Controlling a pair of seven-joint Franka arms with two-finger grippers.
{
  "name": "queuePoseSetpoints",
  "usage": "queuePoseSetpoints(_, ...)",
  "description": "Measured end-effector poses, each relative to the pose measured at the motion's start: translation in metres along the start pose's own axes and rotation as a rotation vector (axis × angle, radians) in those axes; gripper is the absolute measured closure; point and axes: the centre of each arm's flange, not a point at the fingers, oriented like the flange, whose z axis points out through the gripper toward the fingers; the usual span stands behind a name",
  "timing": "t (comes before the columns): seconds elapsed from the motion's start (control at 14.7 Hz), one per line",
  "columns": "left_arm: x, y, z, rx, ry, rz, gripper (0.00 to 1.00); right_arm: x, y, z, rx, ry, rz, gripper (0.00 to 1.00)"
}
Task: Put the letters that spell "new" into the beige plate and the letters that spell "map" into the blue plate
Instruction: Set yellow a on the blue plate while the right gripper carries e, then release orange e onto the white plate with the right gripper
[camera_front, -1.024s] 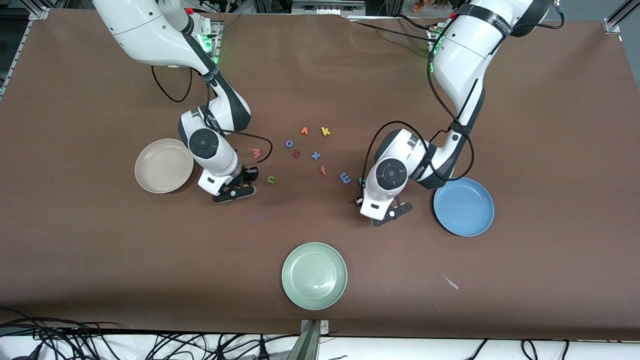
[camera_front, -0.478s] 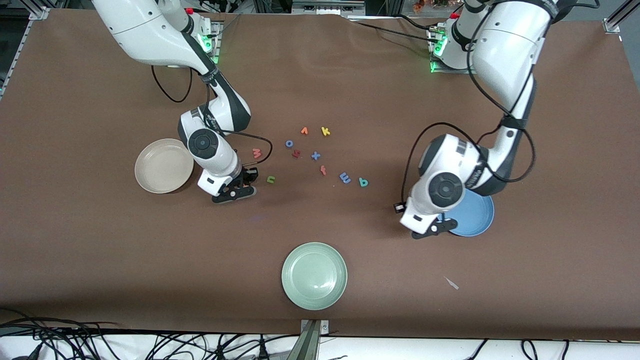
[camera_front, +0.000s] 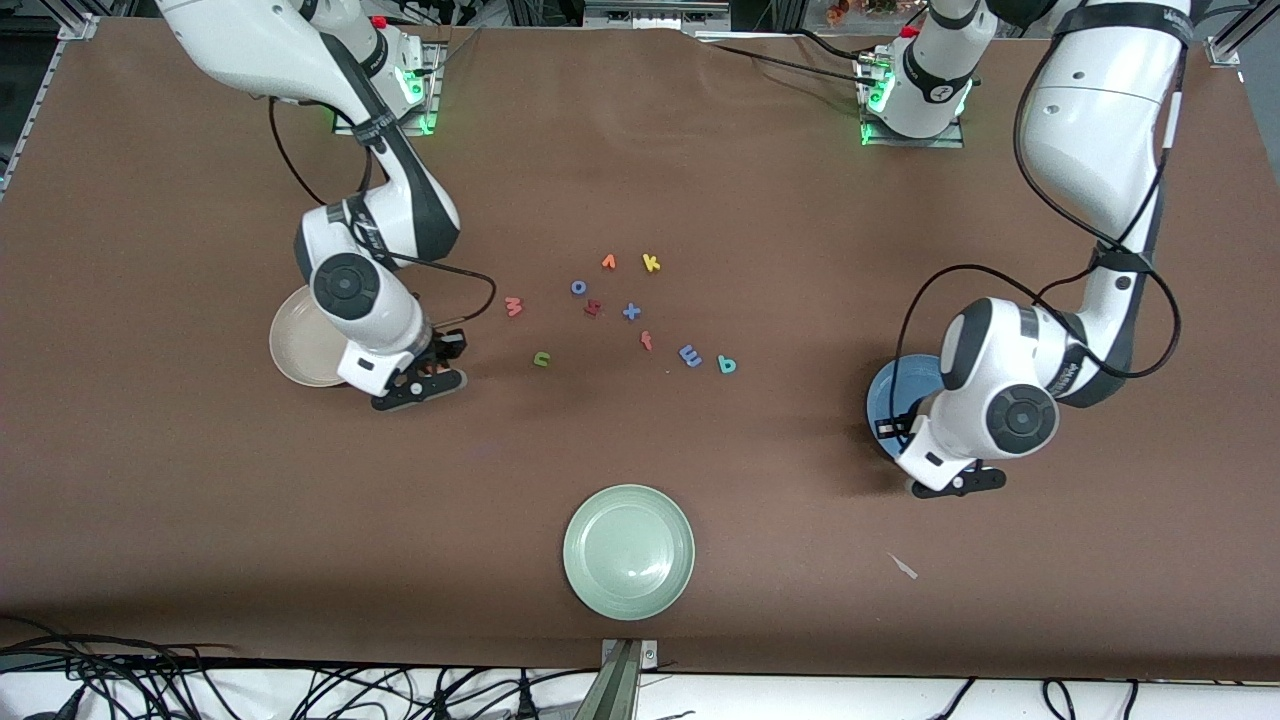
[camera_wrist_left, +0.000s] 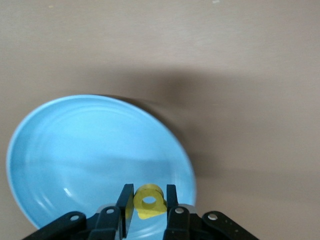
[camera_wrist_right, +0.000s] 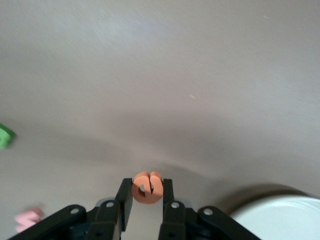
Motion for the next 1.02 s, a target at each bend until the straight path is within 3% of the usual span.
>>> queuePoseSetpoints(0.2,-0.001,-0.003,0.006,-0.001,-0.012,0.013,0.48,-0.034,0.039,0.005,-0.018,-0.004,-0.058,0.72)
queuePoseSetpoints(0.55,-0.024,0.048,-0.002,0.009,-0.035,0.044,0.0,-0.08,0.101,0.006,-0.027,-0.036,-0.121,0.72)
queuePoseSetpoints(0.68,-0.048,0.099,-0.01,0.029,-0.027,-0.002,0.0,-0.087,0.108,0.011,-0.024,-0.047,-0.119,0.67)
queuePoseSetpoints(0.82,-0.081,0.156,-0.011,0.041,-0.023,-0.041,0.0,-0.088,0.107,0.013,-0.021,-0.05,-0.119,0.48)
queuePoseSetpoints(1.02,-0.124,0.218,-0.006,0.003,-0.059,-0.011,0.0,-0.082,0.09,0.009,-0.003,-0.034,-0.102,0.21)
